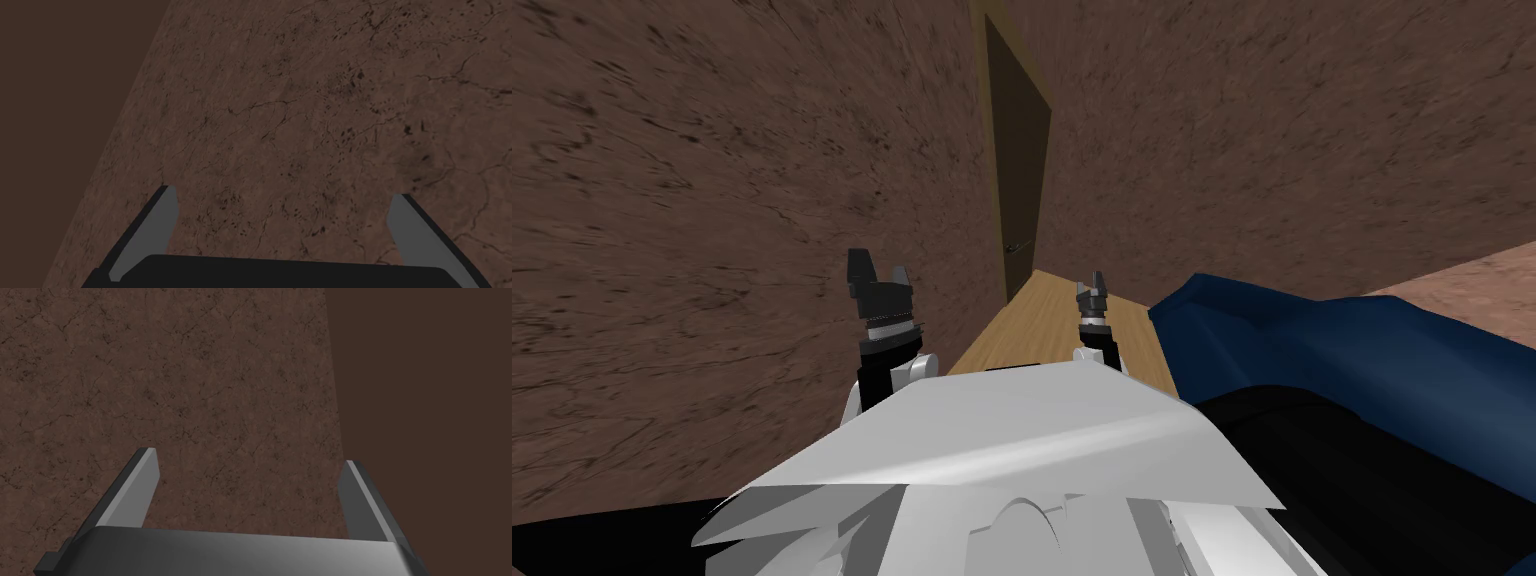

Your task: Pull the door open

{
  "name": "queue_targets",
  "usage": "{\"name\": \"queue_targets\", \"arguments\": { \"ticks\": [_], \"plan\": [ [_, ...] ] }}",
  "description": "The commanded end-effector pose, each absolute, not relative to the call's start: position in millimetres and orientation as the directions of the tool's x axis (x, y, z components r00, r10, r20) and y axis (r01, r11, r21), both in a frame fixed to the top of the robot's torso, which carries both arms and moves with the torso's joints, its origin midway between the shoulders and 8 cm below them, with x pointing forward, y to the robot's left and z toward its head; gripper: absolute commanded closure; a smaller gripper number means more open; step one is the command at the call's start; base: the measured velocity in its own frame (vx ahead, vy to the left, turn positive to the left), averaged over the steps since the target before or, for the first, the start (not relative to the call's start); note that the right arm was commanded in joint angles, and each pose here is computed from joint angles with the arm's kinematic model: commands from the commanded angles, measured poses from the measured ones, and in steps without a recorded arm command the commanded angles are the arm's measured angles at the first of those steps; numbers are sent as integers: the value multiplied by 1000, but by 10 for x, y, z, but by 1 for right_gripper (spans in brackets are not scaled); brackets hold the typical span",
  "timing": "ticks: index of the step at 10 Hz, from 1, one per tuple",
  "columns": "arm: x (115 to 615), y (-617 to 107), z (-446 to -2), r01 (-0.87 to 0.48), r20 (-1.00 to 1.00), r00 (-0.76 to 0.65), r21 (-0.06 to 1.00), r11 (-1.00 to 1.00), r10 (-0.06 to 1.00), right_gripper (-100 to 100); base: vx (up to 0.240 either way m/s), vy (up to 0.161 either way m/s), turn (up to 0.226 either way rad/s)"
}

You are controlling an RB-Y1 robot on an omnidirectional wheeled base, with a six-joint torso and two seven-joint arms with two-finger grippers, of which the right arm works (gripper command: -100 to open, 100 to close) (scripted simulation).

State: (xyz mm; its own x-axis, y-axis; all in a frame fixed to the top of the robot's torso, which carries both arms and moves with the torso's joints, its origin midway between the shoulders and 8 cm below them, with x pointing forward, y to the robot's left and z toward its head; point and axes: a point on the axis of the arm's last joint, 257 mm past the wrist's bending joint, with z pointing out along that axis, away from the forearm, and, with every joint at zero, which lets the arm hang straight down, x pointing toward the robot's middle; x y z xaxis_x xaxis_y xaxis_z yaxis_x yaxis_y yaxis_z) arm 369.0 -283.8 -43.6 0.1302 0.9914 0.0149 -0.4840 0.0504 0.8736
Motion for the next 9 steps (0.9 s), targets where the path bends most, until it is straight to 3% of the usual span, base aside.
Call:
{"name": "queue_targets", "arguments": {
  "ticks": [1,9],
  "plan": [
    [3737,-2810,-517,-476,15,116,878,42,993,-100,50,-15,116],
    [3958,-2681,-931,-432,17,49,902,6,999,-100,104,-49,109]
  ]
}}
